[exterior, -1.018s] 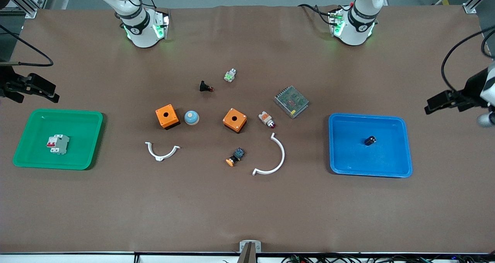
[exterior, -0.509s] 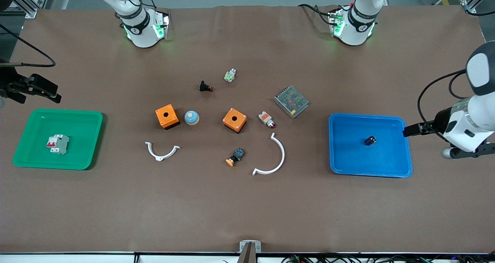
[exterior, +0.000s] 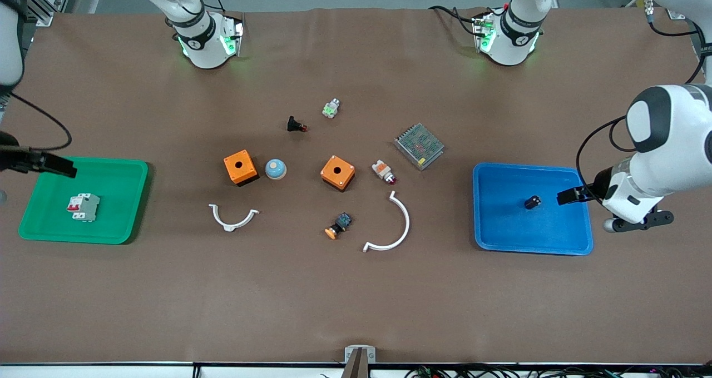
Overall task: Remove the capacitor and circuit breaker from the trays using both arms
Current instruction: 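Move the left gripper over the blue tray while the right gripper reaches the green tray, then lower both grippers and grasp the capacitor and the breaker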
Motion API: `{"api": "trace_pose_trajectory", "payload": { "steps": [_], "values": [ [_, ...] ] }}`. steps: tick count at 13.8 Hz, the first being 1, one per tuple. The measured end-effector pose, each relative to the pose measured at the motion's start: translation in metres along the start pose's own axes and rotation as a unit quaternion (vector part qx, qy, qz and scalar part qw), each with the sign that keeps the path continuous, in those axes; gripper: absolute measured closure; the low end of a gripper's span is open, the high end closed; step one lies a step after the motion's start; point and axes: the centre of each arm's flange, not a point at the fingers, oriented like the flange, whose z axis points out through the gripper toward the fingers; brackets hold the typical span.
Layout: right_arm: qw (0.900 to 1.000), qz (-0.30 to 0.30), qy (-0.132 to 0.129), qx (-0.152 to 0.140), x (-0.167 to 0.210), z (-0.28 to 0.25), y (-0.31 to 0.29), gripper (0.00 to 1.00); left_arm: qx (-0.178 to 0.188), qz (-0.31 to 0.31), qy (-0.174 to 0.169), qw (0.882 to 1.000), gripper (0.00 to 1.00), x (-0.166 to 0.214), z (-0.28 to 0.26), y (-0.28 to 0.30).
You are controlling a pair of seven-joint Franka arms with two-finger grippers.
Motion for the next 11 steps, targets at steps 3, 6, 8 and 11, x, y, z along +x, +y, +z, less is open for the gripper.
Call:
{"api": "trace_pose_trajectory", "payload": {
  "steps": [3,6,8,11],
  "values": [
    [0.999,-0.033,-0.004,0.003,0.024,0.047,0.039,0.00,-0.001,0.001,0.006,1.000,0.00,-0.007,0.028,-0.001],
    [0.998,-0.066,-0.010,0.008,0.033,0.086,0.090,0.00,-0.002,0.000,0.013,1.000,0.00,-0.017,0.056,-0.003],
    [0.997,-0.079,-0.014,0.012,0.038,0.113,0.115,0.00,-0.001,0.000,0.013,1.000,0.00,-0.027,0.077,-0.005],
    [0.994,-0.104,-0.008,0.014,0.044,0.147,0.148,0.00,-0.002,-0.001,0.020,1.000,0.00,-0.042,0.108,-0.008]
  ]
}}
